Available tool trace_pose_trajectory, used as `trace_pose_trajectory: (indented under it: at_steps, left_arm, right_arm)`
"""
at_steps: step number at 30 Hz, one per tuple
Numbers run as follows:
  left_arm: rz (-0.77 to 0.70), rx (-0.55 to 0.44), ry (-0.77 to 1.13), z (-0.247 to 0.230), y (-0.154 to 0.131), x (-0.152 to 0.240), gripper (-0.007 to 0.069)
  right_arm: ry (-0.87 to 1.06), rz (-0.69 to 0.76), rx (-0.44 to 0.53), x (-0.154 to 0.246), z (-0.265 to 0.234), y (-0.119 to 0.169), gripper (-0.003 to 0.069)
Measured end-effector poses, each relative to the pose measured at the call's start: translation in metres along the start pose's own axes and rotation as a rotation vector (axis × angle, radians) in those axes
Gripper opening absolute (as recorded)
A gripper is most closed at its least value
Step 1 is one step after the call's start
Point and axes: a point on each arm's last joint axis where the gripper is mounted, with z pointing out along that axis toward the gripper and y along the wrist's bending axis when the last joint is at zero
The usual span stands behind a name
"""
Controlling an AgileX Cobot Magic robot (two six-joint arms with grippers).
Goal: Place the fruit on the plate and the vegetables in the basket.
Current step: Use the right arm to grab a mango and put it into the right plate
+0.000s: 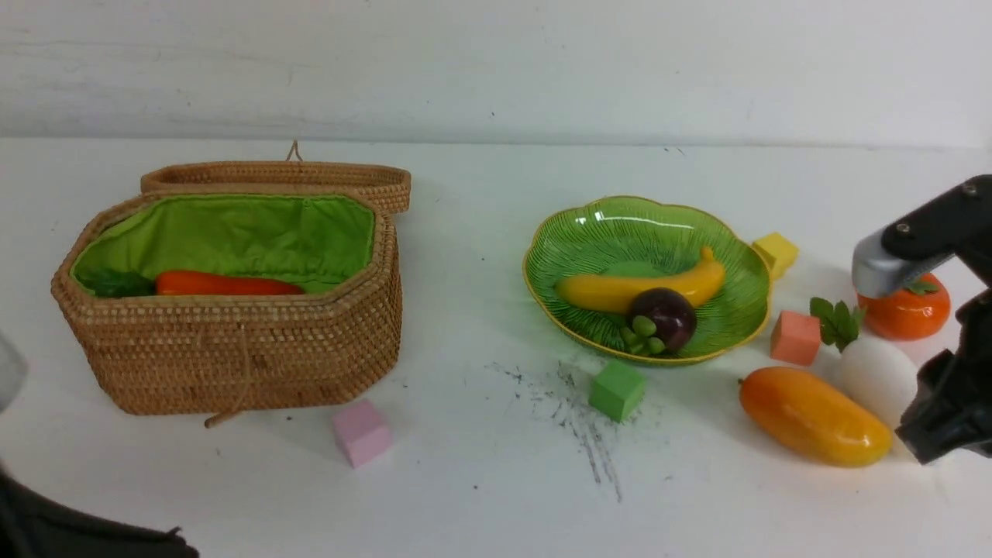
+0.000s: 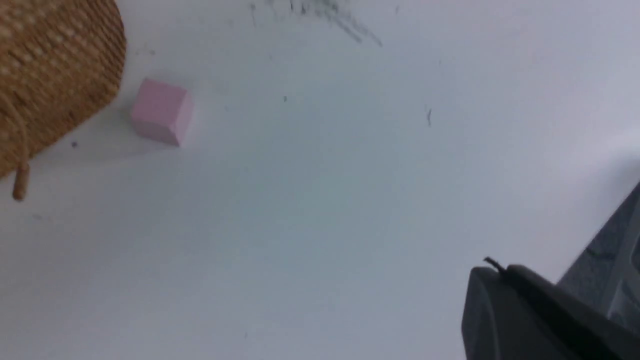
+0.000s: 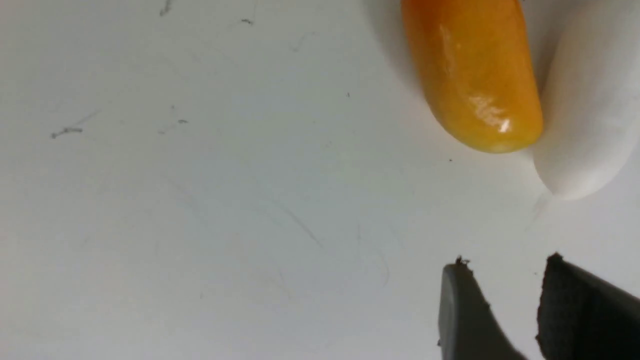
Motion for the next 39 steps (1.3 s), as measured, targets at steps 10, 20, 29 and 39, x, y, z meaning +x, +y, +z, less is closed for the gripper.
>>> trace_pose_trajectory:
  at_steps: [10, 20, 29, 39]
  left_arm:
    - [0.011, 0.026, -0.211, -0.031, -0.004, 0.006, -0.0013]
    - [0.028, 0.023, -0.189, -0.029, -0.004, 0.009, -0.0013]
    - [0.034, 0.024, -0.186, -0.029, -0.004, 0.009, -0.0013]
    - [0.027, 0.037, -0.175, -0.028, -0.005, 0.010, -0.0013]
  right_arm:
    - [0.061, 0.129, -0.002, -0.011, 0.054, -0.049, 0.0312]
    - [-0.009, 0.057, 0.029, -0.028, 0.092, -0.060, 0.0670]
    - [0.045, -0.052, -0.019, -0.030, 0.137, -0.062, 0.0665]
    - [0.082, -0.078, -0.092, -0.029, 0.167, -0.058, 0.0585]
